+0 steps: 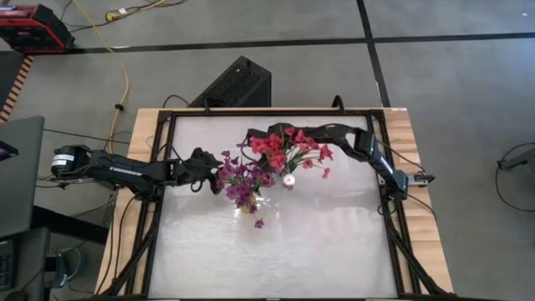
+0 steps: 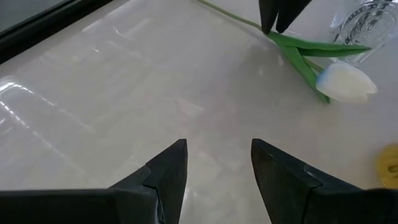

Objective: Sort flowers into vase by color
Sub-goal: Put the white flower into the transparent vase

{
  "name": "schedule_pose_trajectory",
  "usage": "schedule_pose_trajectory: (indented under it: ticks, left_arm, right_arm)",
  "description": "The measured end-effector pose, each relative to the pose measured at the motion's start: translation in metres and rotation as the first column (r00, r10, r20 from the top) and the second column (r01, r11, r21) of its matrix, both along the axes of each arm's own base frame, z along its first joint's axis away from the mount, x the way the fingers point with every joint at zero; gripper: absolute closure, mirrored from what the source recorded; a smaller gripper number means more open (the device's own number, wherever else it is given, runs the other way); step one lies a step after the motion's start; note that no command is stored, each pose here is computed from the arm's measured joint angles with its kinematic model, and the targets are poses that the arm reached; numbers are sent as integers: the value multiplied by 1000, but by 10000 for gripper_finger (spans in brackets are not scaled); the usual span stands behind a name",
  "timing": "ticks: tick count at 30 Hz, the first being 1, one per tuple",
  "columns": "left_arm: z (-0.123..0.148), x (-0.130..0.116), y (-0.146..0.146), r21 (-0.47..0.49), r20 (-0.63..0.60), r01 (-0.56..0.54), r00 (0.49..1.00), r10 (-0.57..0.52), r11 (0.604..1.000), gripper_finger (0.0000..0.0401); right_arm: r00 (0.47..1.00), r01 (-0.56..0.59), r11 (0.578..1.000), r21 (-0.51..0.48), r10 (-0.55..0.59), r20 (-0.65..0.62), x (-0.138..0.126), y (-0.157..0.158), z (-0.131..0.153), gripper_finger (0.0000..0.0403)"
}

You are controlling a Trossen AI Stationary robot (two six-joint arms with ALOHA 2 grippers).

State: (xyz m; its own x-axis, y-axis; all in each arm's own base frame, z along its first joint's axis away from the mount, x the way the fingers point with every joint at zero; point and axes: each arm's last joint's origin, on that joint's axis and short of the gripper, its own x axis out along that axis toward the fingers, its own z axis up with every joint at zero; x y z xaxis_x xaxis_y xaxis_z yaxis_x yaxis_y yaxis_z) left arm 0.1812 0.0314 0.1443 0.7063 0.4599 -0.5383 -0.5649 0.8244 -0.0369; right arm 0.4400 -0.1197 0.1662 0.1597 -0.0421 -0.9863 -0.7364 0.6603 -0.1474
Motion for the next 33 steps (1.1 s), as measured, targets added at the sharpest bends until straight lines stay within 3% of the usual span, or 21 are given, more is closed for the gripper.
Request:
schedule_pose_trajectory:
  ticks: [21, 30, 33]
  left_arm:
    - [0, 0, -1, -27, 5, 32, 999, -32, 999, 234]
    - [0, 0, -1, -23, 5, 28, 1000, -28, 999, 234]
    - [0, 0, -1, -27, 7, 25, 1000, -25, 999, 234]
  right_arm:
    - [993, -121, 992, -20, 121, -4, -3, 5, -18, 298]
    - [997, -78, 997, -16, 78, 1, -5, 2, -15, 386]
    - [1000, -21, 1000, 1, 21, -11, -9, -6, -13, 386]
